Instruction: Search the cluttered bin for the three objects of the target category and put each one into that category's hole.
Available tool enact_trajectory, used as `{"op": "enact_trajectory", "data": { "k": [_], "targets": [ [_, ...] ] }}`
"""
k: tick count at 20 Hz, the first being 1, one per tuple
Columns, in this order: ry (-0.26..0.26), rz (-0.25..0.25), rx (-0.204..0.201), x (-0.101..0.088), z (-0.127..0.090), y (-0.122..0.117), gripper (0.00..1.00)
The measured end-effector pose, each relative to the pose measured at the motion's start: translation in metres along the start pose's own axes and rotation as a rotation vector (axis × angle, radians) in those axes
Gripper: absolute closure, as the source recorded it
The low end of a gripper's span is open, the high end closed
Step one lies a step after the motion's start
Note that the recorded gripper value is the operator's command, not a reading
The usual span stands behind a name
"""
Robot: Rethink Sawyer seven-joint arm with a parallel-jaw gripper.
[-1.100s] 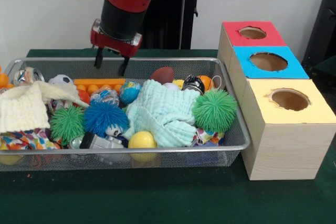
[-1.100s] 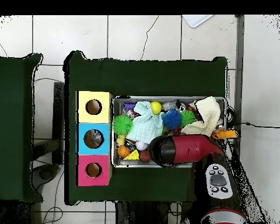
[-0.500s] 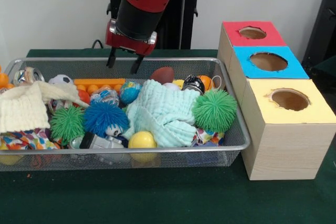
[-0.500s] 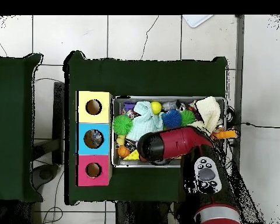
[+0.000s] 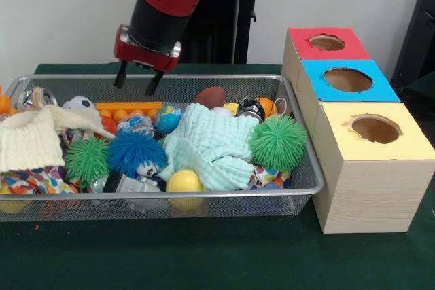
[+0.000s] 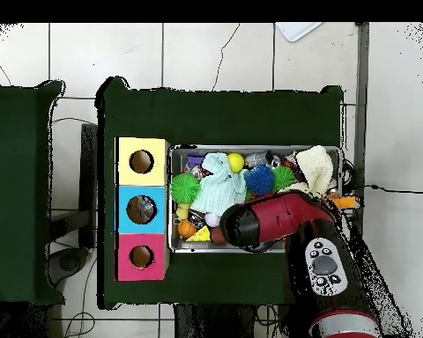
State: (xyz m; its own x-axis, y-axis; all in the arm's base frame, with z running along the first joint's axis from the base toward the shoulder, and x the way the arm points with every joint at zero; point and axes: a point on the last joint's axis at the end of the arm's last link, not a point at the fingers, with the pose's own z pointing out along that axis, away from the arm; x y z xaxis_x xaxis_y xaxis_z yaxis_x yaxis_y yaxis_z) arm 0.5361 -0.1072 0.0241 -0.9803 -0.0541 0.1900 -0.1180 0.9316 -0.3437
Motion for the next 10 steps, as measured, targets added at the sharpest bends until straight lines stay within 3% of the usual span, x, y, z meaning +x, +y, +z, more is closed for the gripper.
{"op": "enact_trajectory", "data": {
  "k": [10],
  "targets": [
    [0.004,0.014,0.01,0.005,0.021,-0.032,0.0]
  ]
}}
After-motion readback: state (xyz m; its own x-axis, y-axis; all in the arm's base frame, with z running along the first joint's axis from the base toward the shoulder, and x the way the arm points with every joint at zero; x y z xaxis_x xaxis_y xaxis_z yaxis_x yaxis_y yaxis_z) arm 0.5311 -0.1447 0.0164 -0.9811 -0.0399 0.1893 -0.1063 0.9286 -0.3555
